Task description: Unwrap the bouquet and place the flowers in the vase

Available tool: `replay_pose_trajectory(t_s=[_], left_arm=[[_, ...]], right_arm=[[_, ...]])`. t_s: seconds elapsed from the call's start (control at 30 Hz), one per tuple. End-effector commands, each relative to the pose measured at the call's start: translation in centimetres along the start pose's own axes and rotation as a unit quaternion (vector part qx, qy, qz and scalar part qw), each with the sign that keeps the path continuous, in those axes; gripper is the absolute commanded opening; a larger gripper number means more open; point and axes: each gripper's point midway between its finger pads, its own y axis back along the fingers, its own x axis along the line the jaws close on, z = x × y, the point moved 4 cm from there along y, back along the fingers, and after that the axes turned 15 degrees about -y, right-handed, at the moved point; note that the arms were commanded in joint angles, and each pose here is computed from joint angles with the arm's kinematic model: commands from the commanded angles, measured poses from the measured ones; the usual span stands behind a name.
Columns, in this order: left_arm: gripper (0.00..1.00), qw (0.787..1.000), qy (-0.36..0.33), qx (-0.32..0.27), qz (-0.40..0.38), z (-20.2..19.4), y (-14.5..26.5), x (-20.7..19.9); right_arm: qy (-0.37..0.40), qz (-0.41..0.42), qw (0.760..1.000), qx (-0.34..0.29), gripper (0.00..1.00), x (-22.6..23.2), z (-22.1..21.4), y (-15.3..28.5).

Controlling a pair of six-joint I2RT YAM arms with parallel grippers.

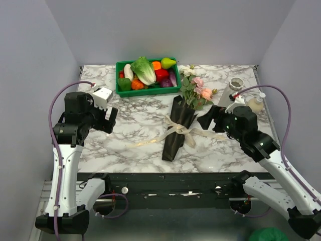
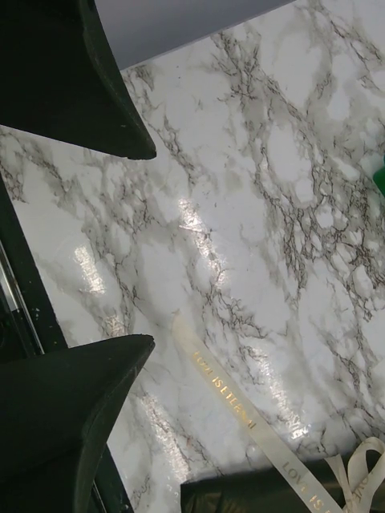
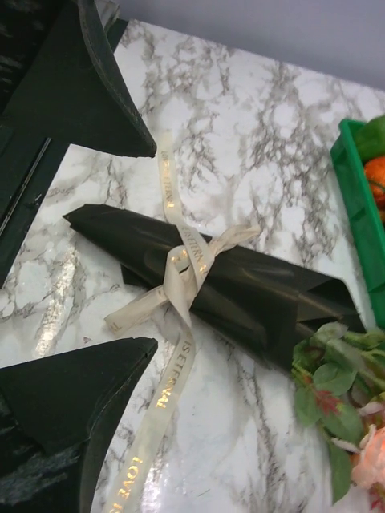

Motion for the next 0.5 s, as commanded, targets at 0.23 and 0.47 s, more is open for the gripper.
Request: replay_pose_trajectory(t_s=[0.23,0.47], left_arm=[[0.99,0.999,-0.011,-0.008,-0.052,0.3,0.1,-1.3],[0.99,0.995,-0.043,-0.002,-0.090,0.5,-1.1,-2.8]], right_arm=[[0.015,-0.141,0.989,0.046,1.00,-3.7,-1.3,-1.2],[0.012,-0.190,0.978,0.085,0.96,-6.7,-4.4,-2.6]])
